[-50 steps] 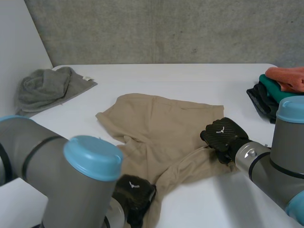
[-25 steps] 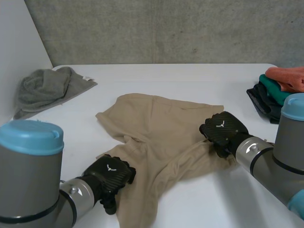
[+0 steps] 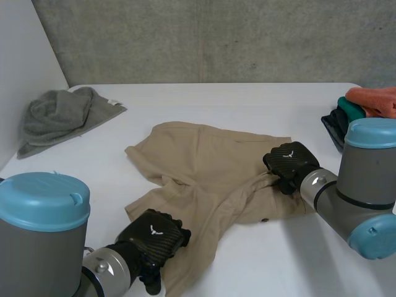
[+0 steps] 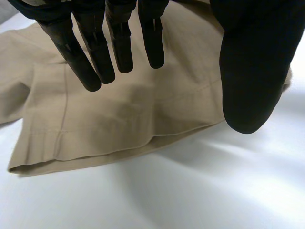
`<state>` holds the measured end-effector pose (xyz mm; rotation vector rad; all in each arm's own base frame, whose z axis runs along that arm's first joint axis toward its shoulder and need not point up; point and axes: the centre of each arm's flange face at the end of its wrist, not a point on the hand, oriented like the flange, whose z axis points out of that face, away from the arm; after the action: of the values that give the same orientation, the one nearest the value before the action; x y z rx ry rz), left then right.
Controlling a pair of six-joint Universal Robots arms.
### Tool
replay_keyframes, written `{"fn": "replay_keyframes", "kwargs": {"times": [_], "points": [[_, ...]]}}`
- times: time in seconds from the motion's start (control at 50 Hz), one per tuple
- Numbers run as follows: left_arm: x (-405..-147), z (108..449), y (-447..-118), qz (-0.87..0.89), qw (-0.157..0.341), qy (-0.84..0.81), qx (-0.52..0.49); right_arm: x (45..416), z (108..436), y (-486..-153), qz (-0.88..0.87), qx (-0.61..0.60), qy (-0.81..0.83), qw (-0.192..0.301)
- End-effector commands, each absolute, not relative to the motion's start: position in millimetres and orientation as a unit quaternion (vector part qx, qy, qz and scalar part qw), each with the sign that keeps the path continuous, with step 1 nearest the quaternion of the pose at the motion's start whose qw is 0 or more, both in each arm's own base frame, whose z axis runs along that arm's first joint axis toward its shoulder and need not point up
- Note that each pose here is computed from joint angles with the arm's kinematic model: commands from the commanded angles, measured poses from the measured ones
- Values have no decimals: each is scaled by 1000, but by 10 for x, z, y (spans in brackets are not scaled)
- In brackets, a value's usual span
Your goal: Fold the laundry.
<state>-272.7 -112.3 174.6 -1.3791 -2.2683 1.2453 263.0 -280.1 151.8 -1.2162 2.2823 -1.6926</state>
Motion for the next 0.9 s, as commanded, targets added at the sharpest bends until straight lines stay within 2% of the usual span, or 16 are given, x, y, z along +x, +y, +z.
{"fn": "replay_keyframes", "kwargs": {"times": [0.02, 0.3, 0.48, 0.62, 0.72, 0.8, 0.84, 0.9], "points": [[-2767, 1747, -1046, 413, 123, -774, -465, 2634, 1483, -2832, -544, -388, 743, 24], [-2986, 1581, -958, 416, 138, -757, -484, 2663, 1423, -2879, -531, -379, 757, 35], [-3081, 1389, -1118, 443, 87, -760, -468, 2672, 1465, -2860, -534, -378, 756, 40], [-3061, 1537, -1200, 479, 84, -751, -446, 2664, 1521, -2820, -536, -380, 753, 42], [-2896, 1696, -1549, 514, 58, -753, -407, 2671, 1584, -2696, -527, -396, 750, 53], [-2768, 1728, -1814, 522, 31, -747, -412, 2656, 1632, -2595, -522, -416, 743, 55], [-2750, 1730, -1855, 520, 34, -742, -422, 2645, 1643, -2562, -521, -425, 738, 53], [-2862, 1817, -1722, 517, 93, -717, -459, 2620, 1674, -2522, -526, -441, 726, 43]]}}
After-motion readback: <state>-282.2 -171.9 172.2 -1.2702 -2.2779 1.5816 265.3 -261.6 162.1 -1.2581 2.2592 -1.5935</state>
